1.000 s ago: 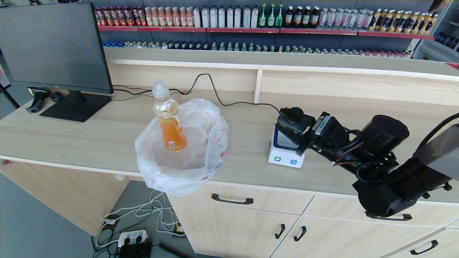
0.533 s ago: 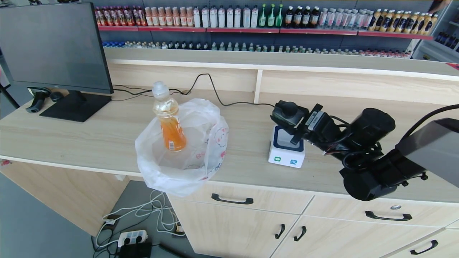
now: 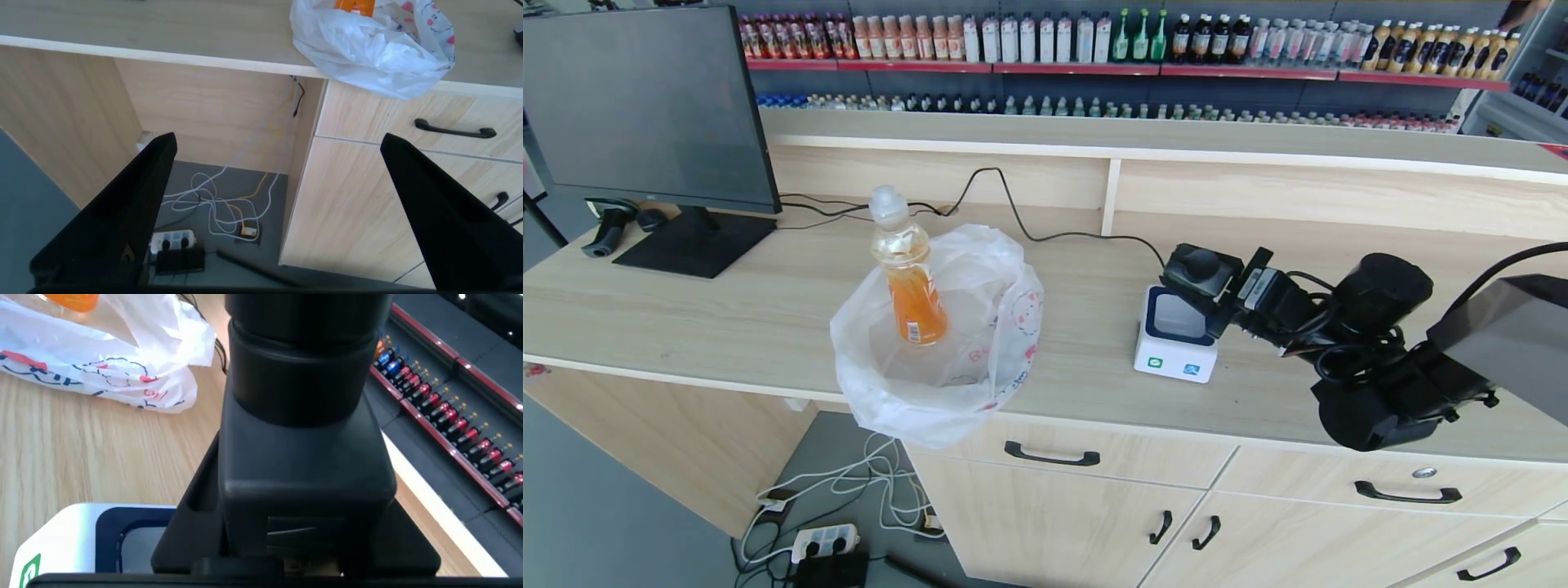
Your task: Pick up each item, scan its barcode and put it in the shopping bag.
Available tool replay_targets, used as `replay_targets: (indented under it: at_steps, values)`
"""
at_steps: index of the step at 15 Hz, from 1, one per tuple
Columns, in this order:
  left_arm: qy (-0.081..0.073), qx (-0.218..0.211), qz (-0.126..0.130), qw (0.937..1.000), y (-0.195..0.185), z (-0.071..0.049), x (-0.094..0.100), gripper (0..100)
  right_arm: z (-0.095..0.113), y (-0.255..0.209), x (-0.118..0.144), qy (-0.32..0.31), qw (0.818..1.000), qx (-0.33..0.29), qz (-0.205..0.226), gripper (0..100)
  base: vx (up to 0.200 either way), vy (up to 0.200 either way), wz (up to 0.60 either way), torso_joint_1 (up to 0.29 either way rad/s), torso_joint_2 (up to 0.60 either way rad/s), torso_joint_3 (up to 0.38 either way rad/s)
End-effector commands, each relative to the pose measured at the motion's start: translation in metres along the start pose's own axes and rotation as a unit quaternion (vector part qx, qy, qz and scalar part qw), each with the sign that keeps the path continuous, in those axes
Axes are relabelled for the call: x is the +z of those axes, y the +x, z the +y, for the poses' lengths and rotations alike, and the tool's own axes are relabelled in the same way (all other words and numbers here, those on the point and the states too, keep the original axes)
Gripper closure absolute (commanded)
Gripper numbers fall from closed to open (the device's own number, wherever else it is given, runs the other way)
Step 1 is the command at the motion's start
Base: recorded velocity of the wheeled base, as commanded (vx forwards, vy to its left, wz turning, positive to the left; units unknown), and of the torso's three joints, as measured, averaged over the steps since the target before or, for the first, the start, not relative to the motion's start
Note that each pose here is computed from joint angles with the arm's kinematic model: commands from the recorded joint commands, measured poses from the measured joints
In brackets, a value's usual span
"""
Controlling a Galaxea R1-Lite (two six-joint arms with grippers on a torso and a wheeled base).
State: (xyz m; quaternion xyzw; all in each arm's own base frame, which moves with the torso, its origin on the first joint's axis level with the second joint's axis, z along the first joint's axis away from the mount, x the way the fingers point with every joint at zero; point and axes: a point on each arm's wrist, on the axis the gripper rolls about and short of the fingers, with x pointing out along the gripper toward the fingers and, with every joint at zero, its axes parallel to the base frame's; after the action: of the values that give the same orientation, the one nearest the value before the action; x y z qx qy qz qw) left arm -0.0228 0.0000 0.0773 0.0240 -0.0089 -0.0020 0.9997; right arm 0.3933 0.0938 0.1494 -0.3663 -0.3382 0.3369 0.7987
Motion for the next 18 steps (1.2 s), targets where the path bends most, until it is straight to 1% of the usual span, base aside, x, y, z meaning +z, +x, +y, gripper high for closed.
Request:
replay_targets:
  at_steps: [1,11,18]
  values:
    - [-0.001,0.000,0.000,1.0000,0.0000,0.0000,0.0000,0,0.0004,-0.0004,-0.0006,-0.001,1.000,0.000,0.000,100,0.000,0.000,0.00,0.000,0.00,0.000]
    - [-0.001,0.000,0.000,1.0000,0.0000,0.0000,0.0000,0,0.0014,-0.0008,-0.0024,-0.003,1.000,0.001,0.003,100,0.000,0.000,0.00,0.000,0.00,0.000]
    - [-0.001,0.001,0.000,1.0000,0.0000,0.0000,0.0000,0,0.0081,-0.0032,-0.0041,0.001,1.000,0.009,0.009,100,0.000,0.000,0.00,0.000,0.00,0.000]
